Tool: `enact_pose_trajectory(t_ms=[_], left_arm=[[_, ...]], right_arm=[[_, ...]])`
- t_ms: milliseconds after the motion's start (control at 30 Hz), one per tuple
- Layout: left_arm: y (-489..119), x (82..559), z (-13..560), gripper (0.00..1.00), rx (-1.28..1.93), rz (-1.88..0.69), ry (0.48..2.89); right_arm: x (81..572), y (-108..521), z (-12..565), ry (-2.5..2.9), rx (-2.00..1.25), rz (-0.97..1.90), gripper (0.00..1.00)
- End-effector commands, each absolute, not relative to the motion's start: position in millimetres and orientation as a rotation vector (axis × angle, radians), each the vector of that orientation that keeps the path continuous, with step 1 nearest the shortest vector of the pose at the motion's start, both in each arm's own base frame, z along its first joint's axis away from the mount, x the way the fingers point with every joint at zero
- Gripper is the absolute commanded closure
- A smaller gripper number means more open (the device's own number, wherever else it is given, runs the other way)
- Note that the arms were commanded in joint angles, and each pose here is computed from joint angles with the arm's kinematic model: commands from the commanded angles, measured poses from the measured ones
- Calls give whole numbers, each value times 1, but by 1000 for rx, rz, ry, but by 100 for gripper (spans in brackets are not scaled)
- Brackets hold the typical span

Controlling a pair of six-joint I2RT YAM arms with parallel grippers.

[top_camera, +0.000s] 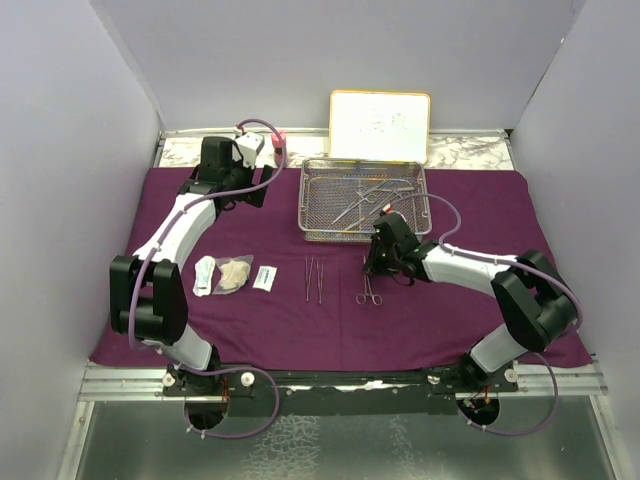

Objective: Open and lay out the surgical kit
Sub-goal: Place the medical item in the surgical kit.

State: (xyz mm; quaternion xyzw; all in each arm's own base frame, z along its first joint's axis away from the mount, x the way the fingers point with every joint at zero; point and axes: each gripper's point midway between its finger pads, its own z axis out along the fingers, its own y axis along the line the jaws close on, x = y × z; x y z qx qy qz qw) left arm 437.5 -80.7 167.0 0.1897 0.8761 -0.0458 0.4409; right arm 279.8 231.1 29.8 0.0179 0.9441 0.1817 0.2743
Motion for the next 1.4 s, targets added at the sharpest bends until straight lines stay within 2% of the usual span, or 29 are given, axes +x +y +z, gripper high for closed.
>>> enact_pose_trajectory(t_ms=[0, 800, 1167, 1367], left_arm=[[-86, 433, 191, 1, 465, -153, 2097], [-95, 423, 202, 1, 469, -216, 2052], [-95, 419, 209, 1, 471, -219, 2030], [-94, 418, 210, 1, 472, -212, 2021]], right_arm=[[282, 222, 19, 2526, 84, 417, 99], [290, 217, 15, 2502, 90, 365, 99], [289, 218, 14, 2500, 64, 374, 92], [288, 218, 13, 2502, 57, 379, 84]])
